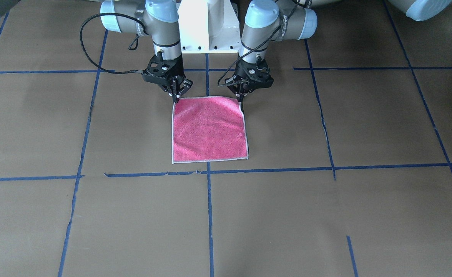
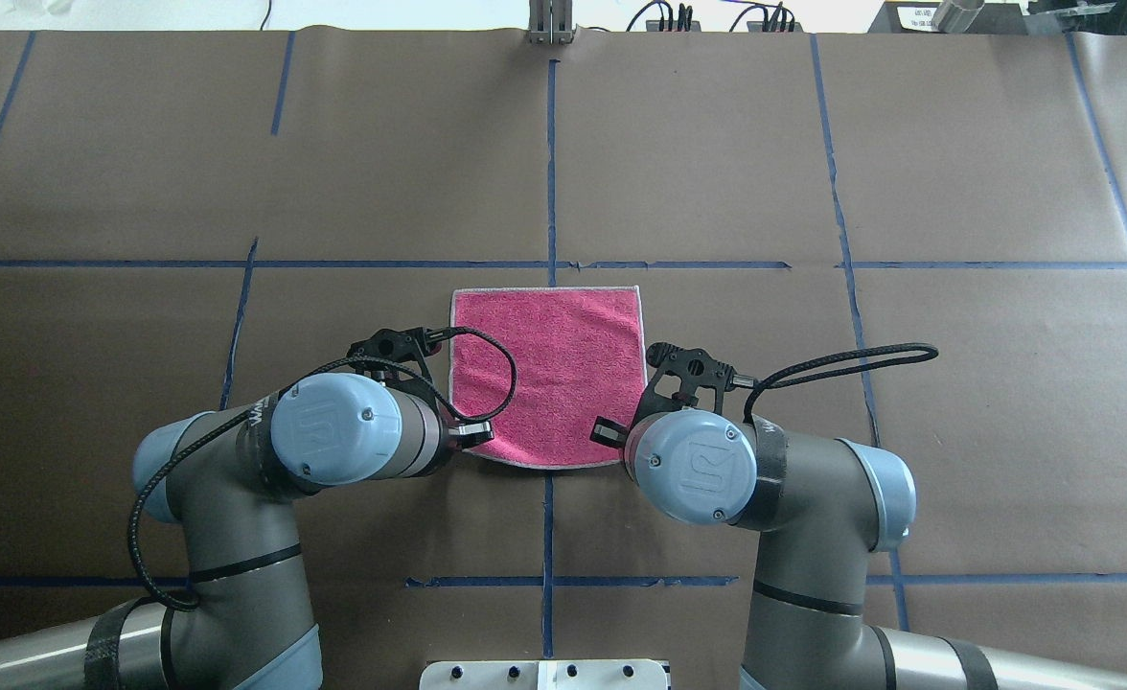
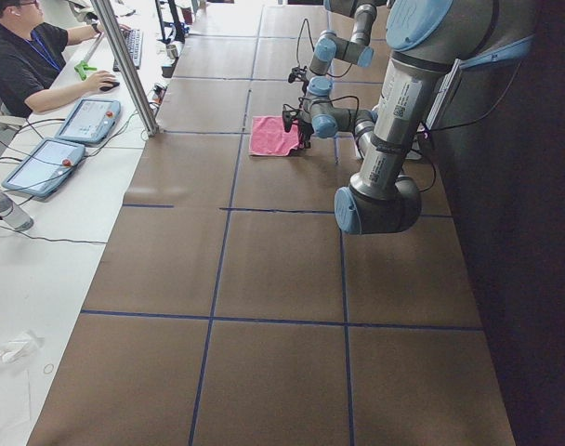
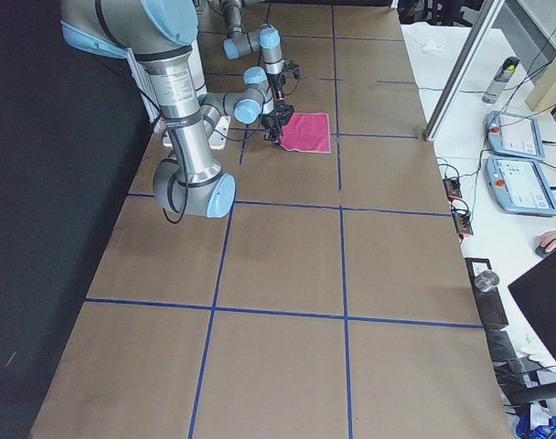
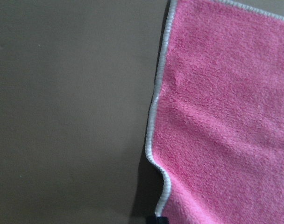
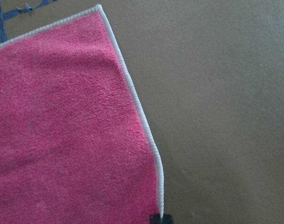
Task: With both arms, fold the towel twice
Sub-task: 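Lift the near towel edge with both grippers, raising it off the table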
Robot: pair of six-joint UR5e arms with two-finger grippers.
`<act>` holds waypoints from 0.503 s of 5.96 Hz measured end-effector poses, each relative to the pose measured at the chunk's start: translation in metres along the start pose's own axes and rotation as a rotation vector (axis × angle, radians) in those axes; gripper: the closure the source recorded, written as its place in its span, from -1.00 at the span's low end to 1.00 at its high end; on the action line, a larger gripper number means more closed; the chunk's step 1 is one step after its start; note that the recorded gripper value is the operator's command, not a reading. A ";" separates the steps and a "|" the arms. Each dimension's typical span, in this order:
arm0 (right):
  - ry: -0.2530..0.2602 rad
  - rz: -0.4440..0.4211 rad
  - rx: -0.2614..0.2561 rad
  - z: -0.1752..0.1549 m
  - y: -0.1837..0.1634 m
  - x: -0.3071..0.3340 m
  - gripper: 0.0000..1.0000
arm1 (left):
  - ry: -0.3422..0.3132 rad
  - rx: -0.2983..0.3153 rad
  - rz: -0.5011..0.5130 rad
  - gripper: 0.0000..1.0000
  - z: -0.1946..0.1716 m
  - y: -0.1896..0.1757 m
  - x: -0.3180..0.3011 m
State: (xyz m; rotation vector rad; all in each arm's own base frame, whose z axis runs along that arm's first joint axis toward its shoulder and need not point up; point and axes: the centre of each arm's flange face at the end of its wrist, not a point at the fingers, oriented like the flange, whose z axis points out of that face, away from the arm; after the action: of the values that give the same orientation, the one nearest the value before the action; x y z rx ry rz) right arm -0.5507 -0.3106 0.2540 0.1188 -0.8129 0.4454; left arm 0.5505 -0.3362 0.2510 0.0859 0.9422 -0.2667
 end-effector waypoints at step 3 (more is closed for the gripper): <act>-0.018 -0.002 -0.013 -0.077 -0.004 0.006 1.00 | 0.025 -0.050 0.002 1.00 -0.076 -0.005 0.009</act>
State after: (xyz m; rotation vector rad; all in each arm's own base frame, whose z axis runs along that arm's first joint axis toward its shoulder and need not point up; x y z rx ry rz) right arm -0.4934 -0.2911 0.2060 0.1121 -0.8334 0.4376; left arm 0.4948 -0.3281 0.1994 0.0443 0.9732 -0.2411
